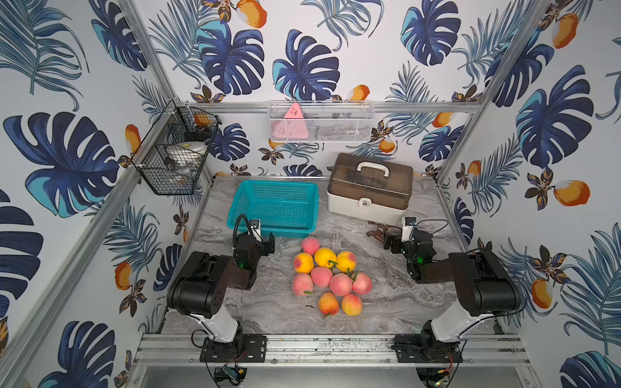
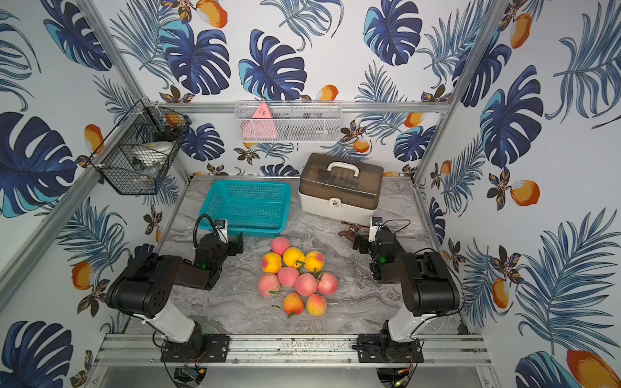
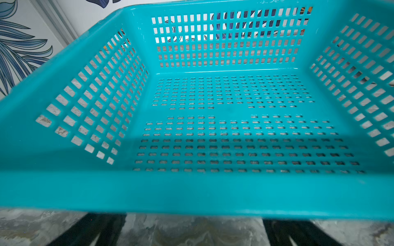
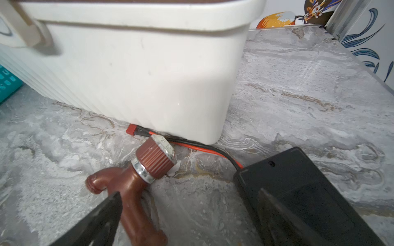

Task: Put the peaches into the basket
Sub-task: Pick up the peach from the center of the board.

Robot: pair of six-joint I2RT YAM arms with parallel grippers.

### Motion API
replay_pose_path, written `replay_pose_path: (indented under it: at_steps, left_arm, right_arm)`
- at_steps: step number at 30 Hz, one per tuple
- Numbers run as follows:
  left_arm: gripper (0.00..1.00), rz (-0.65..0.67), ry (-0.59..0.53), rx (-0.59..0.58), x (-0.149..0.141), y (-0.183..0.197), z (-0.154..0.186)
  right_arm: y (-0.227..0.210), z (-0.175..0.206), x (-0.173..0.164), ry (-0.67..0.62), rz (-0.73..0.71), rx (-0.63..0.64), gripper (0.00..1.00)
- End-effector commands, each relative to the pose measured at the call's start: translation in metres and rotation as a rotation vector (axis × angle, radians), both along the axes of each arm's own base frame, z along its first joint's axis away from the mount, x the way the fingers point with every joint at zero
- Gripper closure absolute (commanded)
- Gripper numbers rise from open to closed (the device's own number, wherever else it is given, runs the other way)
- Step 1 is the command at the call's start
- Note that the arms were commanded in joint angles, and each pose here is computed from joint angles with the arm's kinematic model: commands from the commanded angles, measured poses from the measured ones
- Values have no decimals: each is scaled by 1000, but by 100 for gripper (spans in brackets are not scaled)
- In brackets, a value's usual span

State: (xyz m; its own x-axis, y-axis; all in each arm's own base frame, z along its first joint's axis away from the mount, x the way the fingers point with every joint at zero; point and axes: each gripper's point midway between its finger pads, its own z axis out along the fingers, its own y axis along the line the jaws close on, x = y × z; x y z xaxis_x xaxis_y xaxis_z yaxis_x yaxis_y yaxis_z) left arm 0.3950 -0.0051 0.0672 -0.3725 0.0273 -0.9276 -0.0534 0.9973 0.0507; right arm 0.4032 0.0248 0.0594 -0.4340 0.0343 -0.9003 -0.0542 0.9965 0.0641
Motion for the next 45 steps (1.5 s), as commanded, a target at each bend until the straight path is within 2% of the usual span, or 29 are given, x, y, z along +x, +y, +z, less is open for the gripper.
replay_pose_path:
  at_steps: [1,35,39,45]
  left_arm:
    - [1,9,-41,1,4,1,10]
    - [1,3,-33,-26,5,5,9]
    - [1,91,-36,-24,4,19,24]
    - [1,110,-3,-26,-3,12,55]
  right_arm:
    - [0,9,5,-38,-5,1,0]
    - [0,10,5,-40,-5,1,0]
    - [-4,16,3,-57,-29,3,0]
    - [-4,41,3,-37,-30,1,0]
